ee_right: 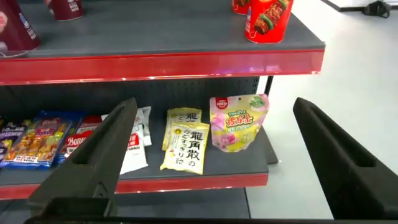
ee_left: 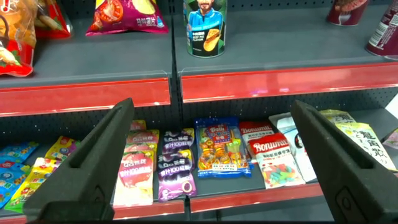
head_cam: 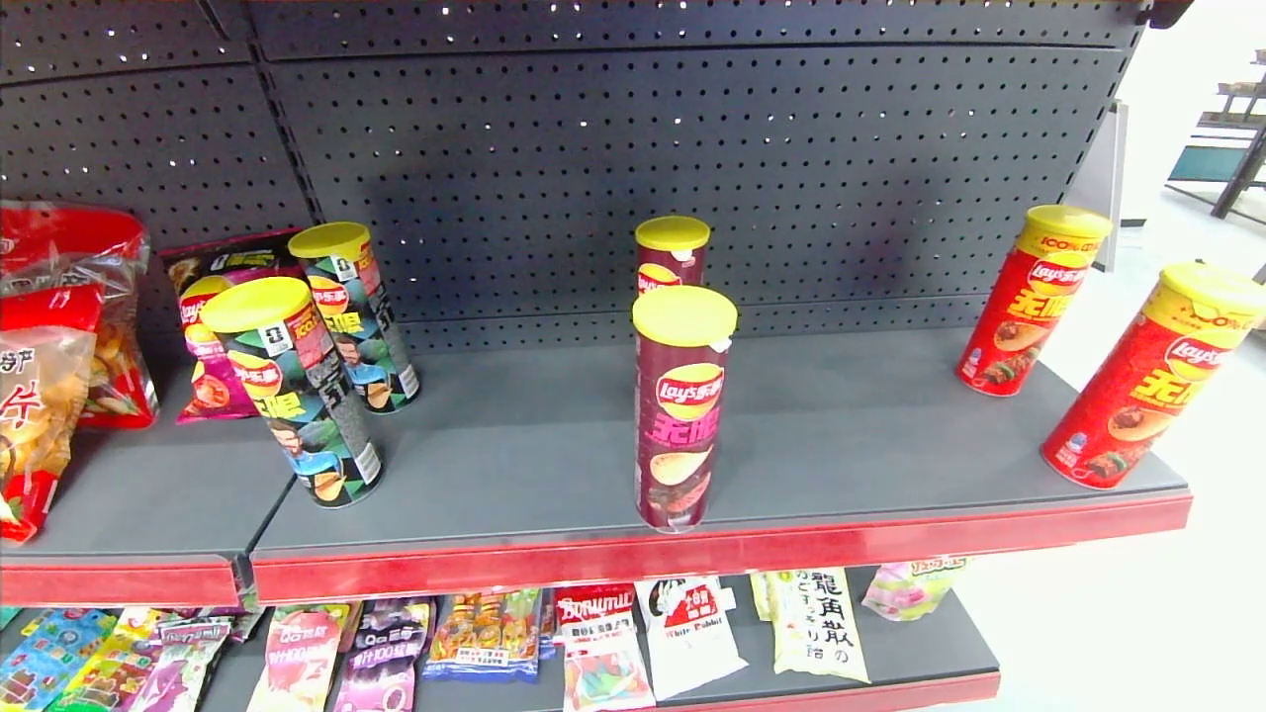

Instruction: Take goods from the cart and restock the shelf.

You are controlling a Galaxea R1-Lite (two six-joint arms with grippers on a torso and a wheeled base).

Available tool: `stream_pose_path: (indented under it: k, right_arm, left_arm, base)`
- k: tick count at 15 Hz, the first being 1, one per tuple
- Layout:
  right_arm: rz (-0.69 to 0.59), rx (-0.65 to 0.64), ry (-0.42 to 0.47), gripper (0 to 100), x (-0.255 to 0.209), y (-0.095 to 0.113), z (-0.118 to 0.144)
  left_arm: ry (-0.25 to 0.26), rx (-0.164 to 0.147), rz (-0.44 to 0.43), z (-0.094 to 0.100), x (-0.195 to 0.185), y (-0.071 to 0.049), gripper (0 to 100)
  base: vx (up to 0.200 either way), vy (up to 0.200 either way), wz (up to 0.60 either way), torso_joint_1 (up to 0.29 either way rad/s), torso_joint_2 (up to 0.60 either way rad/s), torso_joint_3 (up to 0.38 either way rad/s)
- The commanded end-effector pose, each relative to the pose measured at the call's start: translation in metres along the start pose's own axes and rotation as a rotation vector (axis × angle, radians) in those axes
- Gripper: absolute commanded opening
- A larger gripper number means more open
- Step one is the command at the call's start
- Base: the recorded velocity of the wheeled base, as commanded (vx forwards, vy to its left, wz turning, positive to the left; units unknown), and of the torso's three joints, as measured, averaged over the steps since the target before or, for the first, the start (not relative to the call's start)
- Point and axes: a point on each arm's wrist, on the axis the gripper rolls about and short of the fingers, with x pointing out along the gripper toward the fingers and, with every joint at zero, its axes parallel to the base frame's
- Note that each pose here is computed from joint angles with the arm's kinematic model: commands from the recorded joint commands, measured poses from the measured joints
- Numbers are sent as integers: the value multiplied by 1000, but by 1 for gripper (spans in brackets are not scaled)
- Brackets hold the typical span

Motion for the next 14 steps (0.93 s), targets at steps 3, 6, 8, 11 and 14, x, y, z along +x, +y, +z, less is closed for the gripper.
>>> stream_pose_path:
  k: [3, 6, 8, 11, 14]
  right_arm:
    - [-1, -1, -2, 100, 0, 0, 0]
    - [-1, 1, -2, 100, 0, 0, 0]
    - [-1, 1, -2, 100, 0, 0, 0]
    - [-1, -1, -2, 100, 0, 0, 0]
    - [-2, -2, -2, 100, 0, 0, 0]
  left_arm:
    - [0, -1, 0, 0, 0, 0, 100]
    - [1, -1, 0, 0, 0, 0, 100]
    - [0, -1, 0, 0, 0, 0, 100]
    - [1, -1, 0, 0, 0, 0, 100]
    - [0, 1, 0, 0, 0, 0, 100]
  base:
    - [0, 0, 0, 0, 0, 0]
    - [0, 0, 0, 0, 0, 0]
    - [0, 0, 0, 0, 0, 0]
    - [0, 0, 0, 0, 0, 0]
    - [0, 0, 0, 0, 0, 0]
